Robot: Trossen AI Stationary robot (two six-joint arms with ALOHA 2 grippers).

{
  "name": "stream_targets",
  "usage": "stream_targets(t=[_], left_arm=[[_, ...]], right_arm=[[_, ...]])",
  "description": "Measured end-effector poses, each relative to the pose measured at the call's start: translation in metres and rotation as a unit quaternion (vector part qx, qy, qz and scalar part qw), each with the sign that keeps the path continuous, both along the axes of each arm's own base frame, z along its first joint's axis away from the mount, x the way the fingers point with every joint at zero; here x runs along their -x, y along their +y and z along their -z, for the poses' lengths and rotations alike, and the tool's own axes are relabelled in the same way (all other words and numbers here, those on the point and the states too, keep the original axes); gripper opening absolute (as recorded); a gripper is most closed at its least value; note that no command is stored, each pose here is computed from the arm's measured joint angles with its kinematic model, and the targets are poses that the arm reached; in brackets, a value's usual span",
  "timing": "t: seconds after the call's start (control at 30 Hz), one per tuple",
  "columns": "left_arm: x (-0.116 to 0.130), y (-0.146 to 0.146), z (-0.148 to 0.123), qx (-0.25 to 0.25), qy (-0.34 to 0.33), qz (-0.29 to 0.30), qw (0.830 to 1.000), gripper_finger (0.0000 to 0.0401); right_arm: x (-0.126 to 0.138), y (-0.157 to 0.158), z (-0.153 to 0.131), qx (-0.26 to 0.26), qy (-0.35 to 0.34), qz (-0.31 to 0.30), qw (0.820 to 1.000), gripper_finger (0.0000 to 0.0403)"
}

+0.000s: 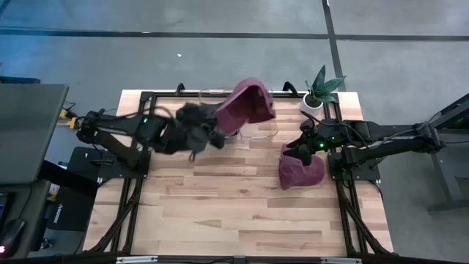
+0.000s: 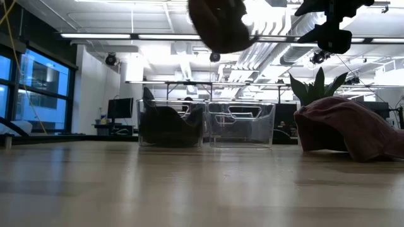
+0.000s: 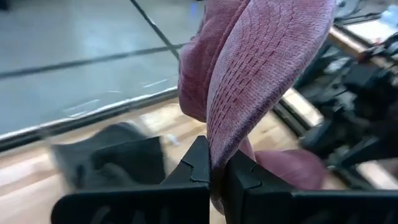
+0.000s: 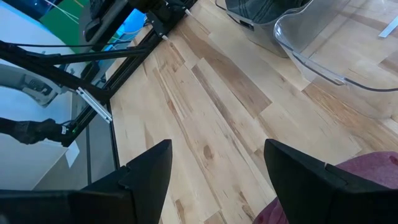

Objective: Pick & Place hat
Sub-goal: Put the left red cap into the right transparent bin

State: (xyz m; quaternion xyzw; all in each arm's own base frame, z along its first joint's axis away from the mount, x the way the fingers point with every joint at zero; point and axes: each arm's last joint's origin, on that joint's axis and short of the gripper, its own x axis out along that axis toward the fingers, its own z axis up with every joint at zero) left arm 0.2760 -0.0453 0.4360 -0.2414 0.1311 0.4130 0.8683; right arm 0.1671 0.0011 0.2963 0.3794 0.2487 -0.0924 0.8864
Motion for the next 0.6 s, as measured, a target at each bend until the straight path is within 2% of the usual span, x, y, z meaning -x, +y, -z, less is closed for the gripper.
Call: stream_targets(t=[0.27, 0.6], left_arm=[[-0.020, 0.055, -0.014, 0.043, -0.066, 0.015, 0.997, 0.0000], [-0.016, 0.107, -0.013, 0.089, -0.060, 0.033, 0.994, 0.0000]], right_arm=[[0.000, 0.000, 0.000, 0.000, 0.000, 0.000, 1.000, 0.0250], [0.000, 0.000, 0.000, 0.000, 0.000, 0.000, 1.000, 0.0250]])
